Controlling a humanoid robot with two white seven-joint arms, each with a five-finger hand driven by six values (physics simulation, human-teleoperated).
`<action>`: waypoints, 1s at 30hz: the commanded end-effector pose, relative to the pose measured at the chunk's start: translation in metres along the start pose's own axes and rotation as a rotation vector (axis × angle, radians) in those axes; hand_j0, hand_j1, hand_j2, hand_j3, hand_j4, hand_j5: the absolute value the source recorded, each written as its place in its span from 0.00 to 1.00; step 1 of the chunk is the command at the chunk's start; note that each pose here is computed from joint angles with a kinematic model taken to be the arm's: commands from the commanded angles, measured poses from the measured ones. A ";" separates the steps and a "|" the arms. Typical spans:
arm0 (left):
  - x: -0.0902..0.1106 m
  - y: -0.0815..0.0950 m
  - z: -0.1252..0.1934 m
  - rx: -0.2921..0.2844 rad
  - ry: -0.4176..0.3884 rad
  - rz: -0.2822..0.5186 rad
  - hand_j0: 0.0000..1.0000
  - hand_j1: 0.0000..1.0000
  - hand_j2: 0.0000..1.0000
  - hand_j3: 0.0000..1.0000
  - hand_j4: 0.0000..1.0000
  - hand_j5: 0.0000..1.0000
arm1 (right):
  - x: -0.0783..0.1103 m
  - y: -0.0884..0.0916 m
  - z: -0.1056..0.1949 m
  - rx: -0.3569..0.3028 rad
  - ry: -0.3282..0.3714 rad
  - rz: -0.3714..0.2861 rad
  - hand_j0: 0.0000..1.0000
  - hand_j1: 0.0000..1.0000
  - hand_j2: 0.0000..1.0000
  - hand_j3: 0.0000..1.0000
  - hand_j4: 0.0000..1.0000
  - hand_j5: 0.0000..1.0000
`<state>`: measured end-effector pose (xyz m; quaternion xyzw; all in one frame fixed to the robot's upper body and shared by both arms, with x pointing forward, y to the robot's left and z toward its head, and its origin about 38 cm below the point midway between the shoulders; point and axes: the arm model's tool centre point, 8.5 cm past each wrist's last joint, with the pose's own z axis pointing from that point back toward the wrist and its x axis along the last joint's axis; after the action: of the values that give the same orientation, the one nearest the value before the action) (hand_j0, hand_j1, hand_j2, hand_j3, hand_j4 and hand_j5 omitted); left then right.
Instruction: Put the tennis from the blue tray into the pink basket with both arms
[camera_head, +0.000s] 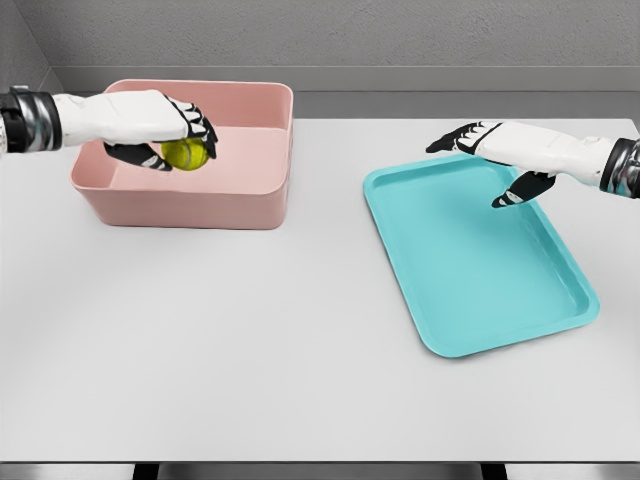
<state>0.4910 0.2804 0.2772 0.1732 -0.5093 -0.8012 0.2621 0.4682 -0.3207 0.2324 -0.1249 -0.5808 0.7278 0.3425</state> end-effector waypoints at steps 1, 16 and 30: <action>-0.008 -0.006 -0.007 0.002 0.012 0.045 0.58 0.58 0.58 0.58 0.58 0.58 | 0.000 -0.001 0.001 -0.006 0.001 -0.005 1.00 1.00 1.00 1.00 1.00 1.00; -0.027 -0.006 -0.028 0.026 0.047 0.138 0.70 0.70 0.70 0.70 0.70 0.70 | 0.000 -0.001 0.001 -0.004 0.001 -0.005 1.00 1.00 1.00 1.00 1.00 1.00; -0.026 0.004 -0.012 0.057 0.047 0.116 1.00 1.00 1.00 1.00 1.00 1.00 | 0.000 -0.001 0.001 -0.004 0.001 -0.005 1.00 1.00 1.00 1.00 1.00 1.00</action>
<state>0.5206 0.2865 0.2678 0.1677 -0.5273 -0.7691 0.3199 0.4682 -0.3207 0.2324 -0.1248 -0.5806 0.7280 0.3426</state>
